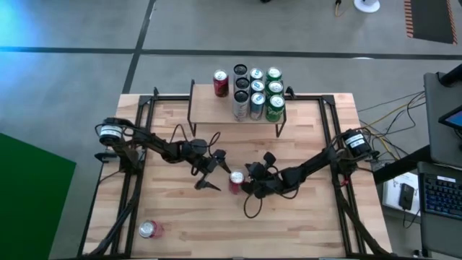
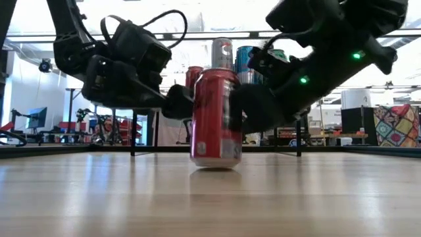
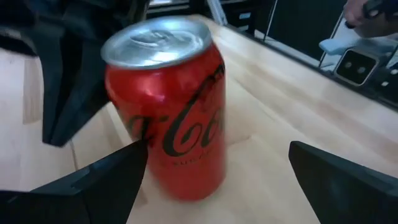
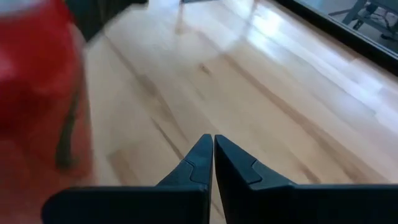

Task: Place canned beverage on shelf
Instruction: Put the right red soda can on the shelf aligned with the other red soda can

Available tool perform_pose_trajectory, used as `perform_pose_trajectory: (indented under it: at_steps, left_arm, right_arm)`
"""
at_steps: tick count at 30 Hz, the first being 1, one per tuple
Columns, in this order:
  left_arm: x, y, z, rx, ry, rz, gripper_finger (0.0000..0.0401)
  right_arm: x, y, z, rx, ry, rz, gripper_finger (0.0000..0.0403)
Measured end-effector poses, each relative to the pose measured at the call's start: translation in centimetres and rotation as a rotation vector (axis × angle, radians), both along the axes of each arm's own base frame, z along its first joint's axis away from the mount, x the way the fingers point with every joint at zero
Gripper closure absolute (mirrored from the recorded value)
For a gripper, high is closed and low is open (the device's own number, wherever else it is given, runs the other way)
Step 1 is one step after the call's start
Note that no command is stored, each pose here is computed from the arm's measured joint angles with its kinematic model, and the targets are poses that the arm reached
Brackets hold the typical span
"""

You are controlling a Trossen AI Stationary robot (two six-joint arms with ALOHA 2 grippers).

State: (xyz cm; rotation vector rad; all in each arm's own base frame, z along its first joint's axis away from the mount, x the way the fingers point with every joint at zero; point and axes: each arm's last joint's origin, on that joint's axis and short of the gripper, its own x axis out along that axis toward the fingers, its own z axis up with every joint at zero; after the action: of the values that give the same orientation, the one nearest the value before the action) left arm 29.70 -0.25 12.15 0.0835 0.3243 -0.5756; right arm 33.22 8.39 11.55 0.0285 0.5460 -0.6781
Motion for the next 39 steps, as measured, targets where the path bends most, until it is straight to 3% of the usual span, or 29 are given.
perform_pose_trajectory:
  at_steps: [8,15,21,23,26,33,39]
  left_arm:
    - [0.0,-0.5,0.4,0.001,-0.015,-0.017,0.0024]
    - [-0.2,-0.9,0.3,-0.009,0.0,-0.012,0.0024]
    - [0.2,-0.3,0.5,0.077,-0.02,0.225,0.0024]
    - [0.3,-0.1,0.6,0.081,-0.035,0.245,0.0024]
    - [0.5,-0.3,0.9,0.073,-0.054,0.227,0.0024]
    - [1.8,-0.8,1.6,0.032,-0.098,0.039,0.0024]
    - [3.6,0.1,1.7,0.073,-0.116,0.046,0.0024]
  right_arm:
    - [-1.1,0.1,-0.5,0.017,-0.004,-0.014,0.0394]
    - [-1.7,-0.2,-0.1,-0.038,-0.015,-0.055,0.0394]
    - [-2.6,1.6,2.5,-0.035,-0.109,-0.04,0.0394]
    - [-3.4,2.0,3.0,-0.04,-0.109,-0.041,0.0394]
    - [-4.5,1.9,3.8,-0.025,-0.119,-0.081,0.0394]
    - [-6.7,2.1,3.6,-0.006,-0.124,-0.139,0.0394]
    - [-6.9,2.3,3.8,0.005,-0.136,-0.133,0.0394]
